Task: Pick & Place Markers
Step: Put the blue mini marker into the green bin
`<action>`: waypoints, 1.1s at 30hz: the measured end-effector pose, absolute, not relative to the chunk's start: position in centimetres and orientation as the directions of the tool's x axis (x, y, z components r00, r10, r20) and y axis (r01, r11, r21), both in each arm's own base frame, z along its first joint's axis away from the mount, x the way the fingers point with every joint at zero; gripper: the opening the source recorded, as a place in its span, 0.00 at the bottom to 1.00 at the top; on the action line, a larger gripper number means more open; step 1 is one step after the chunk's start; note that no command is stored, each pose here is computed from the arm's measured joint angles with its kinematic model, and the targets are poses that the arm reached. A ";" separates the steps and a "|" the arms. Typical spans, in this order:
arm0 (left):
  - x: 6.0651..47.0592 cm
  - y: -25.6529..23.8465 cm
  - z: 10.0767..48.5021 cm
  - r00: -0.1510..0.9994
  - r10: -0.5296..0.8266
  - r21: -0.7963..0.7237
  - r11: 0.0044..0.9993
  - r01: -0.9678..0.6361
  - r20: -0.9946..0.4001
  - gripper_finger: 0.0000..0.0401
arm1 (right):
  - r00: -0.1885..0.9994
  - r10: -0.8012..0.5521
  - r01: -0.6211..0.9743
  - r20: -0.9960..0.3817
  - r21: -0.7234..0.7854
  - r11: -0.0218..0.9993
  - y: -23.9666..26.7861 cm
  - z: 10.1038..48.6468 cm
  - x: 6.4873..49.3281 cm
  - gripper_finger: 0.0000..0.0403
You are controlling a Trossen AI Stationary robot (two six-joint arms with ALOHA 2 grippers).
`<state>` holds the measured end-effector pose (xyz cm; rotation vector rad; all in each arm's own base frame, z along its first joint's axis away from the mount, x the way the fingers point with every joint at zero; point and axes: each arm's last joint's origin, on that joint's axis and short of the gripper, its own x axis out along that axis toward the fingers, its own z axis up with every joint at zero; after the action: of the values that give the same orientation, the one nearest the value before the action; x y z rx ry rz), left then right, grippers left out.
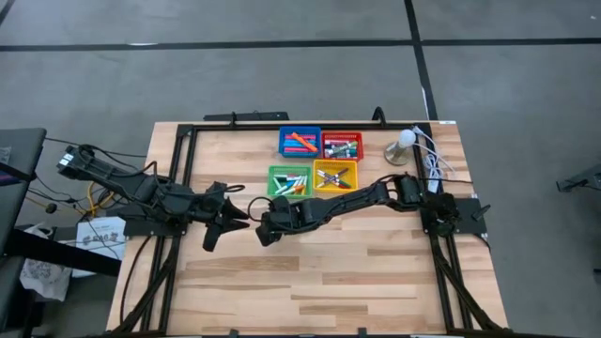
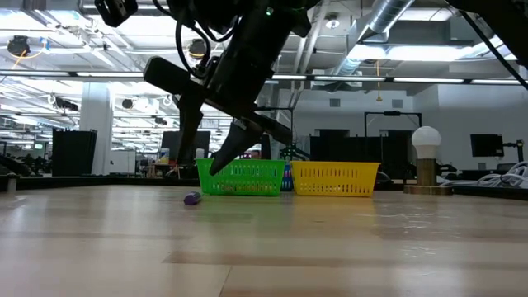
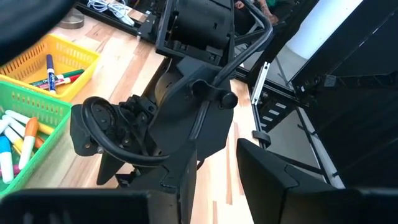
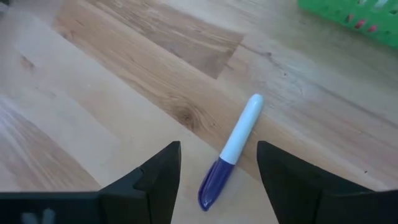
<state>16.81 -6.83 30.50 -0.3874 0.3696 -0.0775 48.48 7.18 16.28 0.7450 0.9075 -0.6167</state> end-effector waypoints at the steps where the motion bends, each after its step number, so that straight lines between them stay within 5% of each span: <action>1: 16.8 -6.8 30.5 0.930 -0.144 -0.383 0.924 0.004 -0.337 0.28 | 0.481 -0.160 0.742 -0.862 0.304 0.597 7.2 16.3 48.5 0.50; 10: 16.8 -6.8 30.5 0.931 -0.144 -0.384 0.923 0.005 -0.335 0.28 | 0.435 -0.075 0.739 -0.897 0.308 0.600 7.6 11.8 49.3 0.50; 26: 16.8 -6.8 30.5 0.930 -0.144 -0.380 0.925 0.006 -0.337 0.28 | 0.414 -0.067 0.745 -0.908 0.295 0.598 7.1 11.8 49.2 0.50; 33: 16.8 -6.8 30.5 0.930 -0.144 -0.375 0.927 0.008 -0.337 0.28 | 0.394 -0.073 0.751 -0.916 0.276 0.599 7.0 11.7 49.0 0.40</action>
<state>16.81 -6.84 30.50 -0.3780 0.3692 -0.0798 48.98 7.02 11.66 0.7738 1.0427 -0.5946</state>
